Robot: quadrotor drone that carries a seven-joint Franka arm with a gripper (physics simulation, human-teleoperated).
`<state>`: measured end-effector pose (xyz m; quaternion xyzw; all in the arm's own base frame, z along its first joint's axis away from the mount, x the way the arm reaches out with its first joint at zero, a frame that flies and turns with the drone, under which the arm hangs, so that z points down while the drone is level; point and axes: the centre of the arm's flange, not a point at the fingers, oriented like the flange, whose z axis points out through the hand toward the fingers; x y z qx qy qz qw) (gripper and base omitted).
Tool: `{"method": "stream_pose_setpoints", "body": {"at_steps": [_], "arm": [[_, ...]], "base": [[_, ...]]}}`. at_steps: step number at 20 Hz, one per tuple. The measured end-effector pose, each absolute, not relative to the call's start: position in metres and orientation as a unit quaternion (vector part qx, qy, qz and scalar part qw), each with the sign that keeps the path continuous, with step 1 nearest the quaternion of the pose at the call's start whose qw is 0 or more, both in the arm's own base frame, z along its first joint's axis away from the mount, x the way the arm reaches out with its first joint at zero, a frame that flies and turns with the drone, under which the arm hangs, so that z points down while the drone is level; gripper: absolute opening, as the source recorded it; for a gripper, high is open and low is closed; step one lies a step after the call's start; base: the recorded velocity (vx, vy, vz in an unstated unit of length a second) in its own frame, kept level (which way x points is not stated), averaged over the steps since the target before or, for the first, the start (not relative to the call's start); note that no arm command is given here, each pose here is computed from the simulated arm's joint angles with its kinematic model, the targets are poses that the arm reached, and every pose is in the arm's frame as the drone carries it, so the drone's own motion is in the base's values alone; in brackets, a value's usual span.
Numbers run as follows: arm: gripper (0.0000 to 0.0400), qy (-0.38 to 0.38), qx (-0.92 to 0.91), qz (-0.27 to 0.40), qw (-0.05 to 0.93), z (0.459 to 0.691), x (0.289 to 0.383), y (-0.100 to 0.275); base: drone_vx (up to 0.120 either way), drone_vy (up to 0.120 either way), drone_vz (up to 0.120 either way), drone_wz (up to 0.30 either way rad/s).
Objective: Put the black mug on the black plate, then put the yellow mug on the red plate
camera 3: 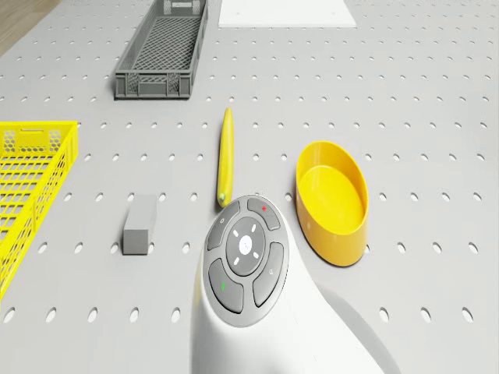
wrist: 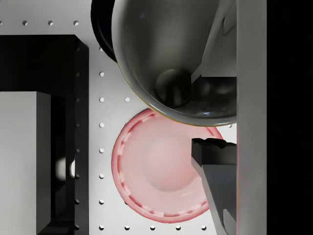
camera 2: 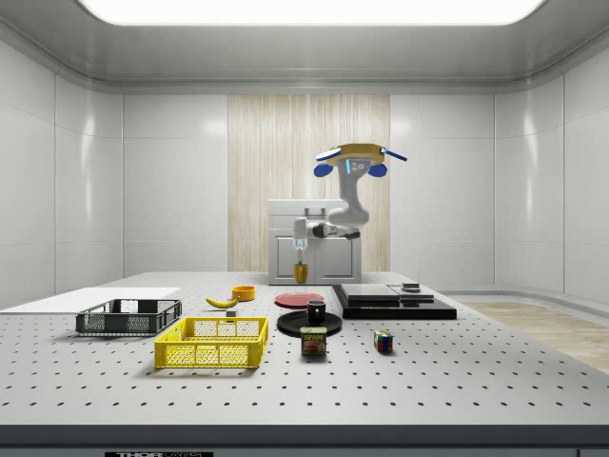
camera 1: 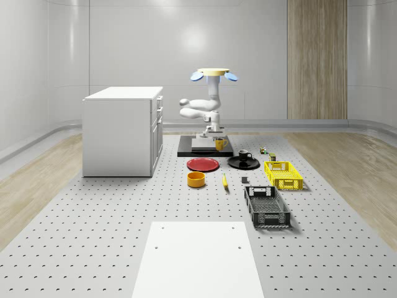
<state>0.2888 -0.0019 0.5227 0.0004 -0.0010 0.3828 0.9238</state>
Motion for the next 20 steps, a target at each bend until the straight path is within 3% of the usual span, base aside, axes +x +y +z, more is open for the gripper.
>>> {"method": "stream_pose_setpoints", "body": {"at_steps": [16,20], "arm": [[0.0110,-0.001,0.000,0.383,0.924,0.5227,0.2888,-0.0019],[0.0110,-0.001,0.000,0.383,0.924,0.5227,0.2888,0.0059]], "base": [[0.005,-0.120,0.000,0.000],[0.000,0.000,0.000,0.000]]}}
